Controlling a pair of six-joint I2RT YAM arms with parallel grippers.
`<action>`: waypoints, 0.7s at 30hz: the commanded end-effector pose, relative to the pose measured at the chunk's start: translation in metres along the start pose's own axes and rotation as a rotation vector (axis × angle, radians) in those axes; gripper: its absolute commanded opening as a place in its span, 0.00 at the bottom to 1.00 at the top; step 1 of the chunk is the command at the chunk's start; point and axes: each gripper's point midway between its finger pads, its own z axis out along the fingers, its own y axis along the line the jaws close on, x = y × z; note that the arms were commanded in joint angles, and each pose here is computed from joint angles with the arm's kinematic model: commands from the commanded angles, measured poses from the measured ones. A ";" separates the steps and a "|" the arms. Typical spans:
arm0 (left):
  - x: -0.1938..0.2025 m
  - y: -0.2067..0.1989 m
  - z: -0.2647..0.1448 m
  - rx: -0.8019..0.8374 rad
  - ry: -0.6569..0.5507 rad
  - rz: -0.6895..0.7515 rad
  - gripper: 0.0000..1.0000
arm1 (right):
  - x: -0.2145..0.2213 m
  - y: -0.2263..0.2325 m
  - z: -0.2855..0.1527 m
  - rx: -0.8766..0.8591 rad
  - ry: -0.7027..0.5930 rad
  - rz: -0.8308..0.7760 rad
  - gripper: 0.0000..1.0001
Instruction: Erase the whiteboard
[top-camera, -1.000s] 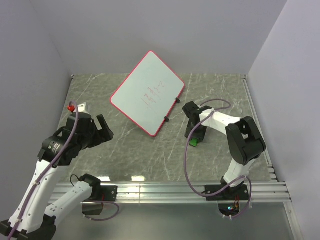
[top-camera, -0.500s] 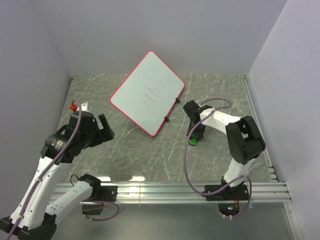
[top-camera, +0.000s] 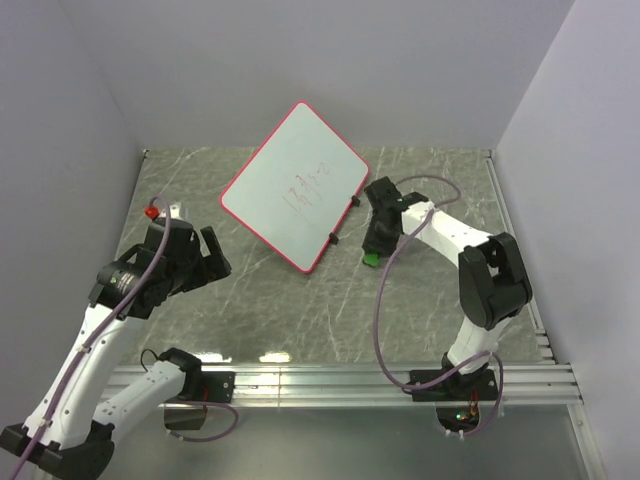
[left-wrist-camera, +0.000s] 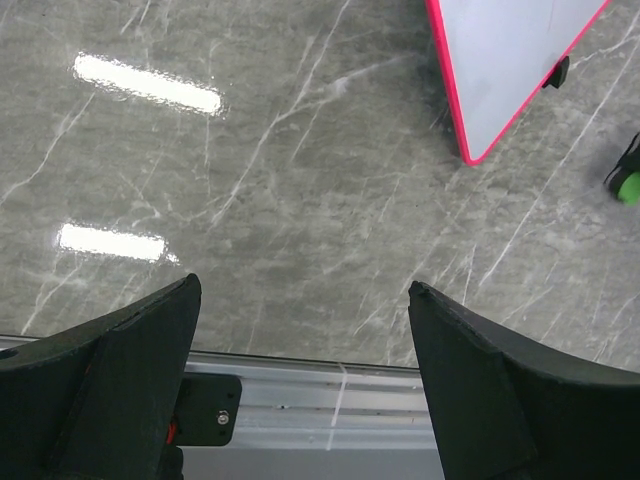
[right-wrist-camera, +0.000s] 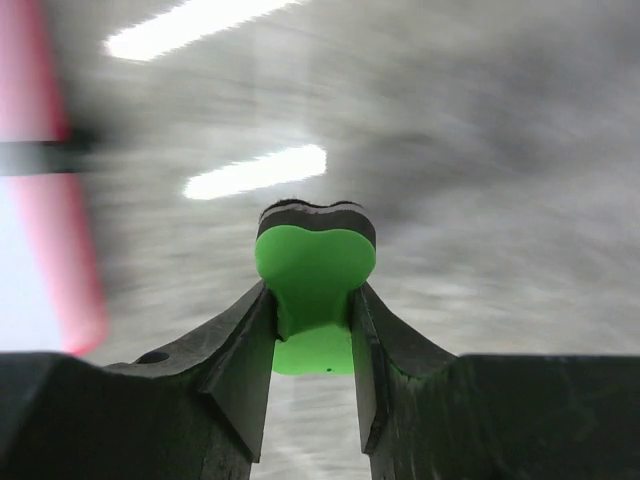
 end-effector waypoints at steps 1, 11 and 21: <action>-0.017 -0.007 -0.007 0.010 -0.050 -0.006 0.91 | -0.035 0.080 -0.059 -0.351 -0.087 -0.010 0.00; -0.061 -0.033 0.014 0.150 -0.322 -0.024 0.94 | -0.075 0.214 -0.111 -0.623 -0.107 -0.114 0.00; -0.128 -0.081 0.028 0.366 -0.679 0.045 0.89 | -0.082 0.245 -0.114 -0.688 -0.085 -0.131 0.00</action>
